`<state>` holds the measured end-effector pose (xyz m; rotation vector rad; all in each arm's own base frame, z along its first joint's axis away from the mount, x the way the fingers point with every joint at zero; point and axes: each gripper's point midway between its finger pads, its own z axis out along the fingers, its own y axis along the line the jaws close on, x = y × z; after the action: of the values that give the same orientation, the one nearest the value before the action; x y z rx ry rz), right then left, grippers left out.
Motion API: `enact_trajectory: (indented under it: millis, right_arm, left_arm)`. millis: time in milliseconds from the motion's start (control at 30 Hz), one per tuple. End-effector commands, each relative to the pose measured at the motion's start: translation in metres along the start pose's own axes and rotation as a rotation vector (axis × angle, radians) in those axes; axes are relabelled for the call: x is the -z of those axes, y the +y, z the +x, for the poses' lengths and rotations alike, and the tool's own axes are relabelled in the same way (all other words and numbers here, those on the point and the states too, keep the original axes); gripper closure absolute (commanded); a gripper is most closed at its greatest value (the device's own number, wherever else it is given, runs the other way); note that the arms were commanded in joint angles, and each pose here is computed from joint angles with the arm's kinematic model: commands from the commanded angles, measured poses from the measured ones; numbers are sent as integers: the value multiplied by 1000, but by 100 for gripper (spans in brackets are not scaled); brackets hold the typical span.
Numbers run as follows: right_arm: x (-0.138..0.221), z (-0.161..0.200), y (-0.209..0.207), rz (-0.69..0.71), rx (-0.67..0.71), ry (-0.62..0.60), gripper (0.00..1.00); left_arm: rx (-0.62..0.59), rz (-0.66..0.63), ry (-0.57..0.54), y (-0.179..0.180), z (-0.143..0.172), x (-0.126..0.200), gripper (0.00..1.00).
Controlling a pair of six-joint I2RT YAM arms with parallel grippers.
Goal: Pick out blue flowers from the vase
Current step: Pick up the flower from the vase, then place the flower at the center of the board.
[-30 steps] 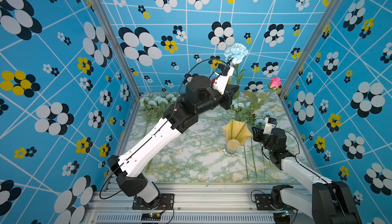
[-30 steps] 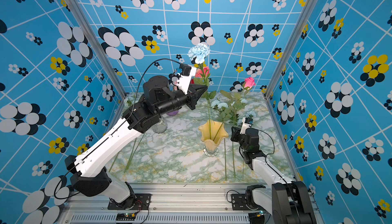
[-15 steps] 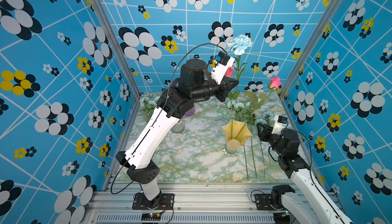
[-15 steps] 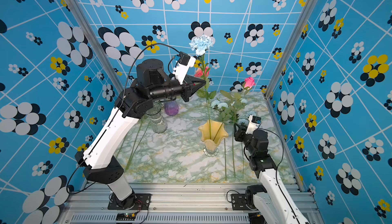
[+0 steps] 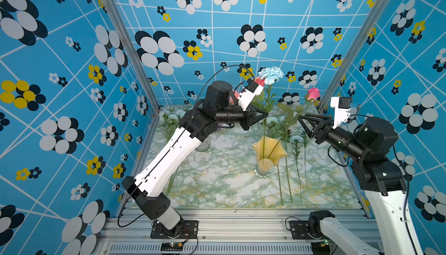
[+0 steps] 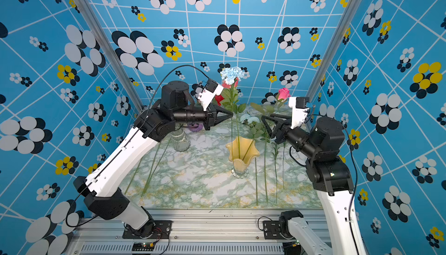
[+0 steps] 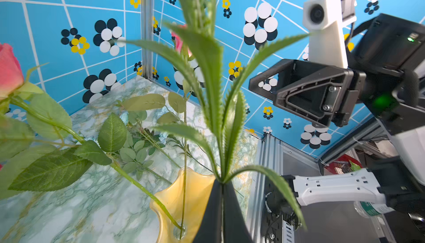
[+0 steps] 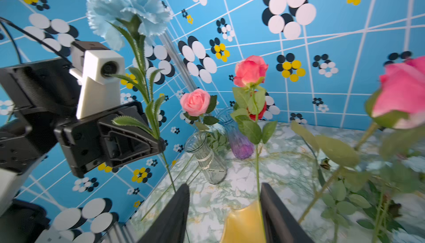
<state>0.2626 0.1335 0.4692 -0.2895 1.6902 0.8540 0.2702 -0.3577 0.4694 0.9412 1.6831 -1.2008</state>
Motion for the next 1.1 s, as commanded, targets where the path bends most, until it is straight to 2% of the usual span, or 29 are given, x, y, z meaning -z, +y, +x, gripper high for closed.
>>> enact_trajectory:
  millis: [0, 167, 333, 500, 800, 1067]
  right_arm:
    - [-6, -12, 38, -185, -3, 50, 46]
    - [-27, -21, 41, -236, 29, 47, 47]
    - [-56, 18, 44, -338, 21, 148, 53]
    - [-68, 42, 57, -404, 39, 221, 55]
    - [-81, 59, 61, -381, 53, 285, 62]
    - [-72, 56, 72, -375, 104, 245, 67]
  left_arm:
    - [-24, 117, -99, -19, -25, 17, 100]
    - [-1, 79, -117, 2, -24, 22, 100]
    - [9, 61, -120, 12, -23, 17, 100]
    - [32, 97, -108, 12, -23, 9, 100]
    - [33, 37, -44, 18, -12, 8, 100]
    - [23, 24, -19, 15, -7, 12, 100]
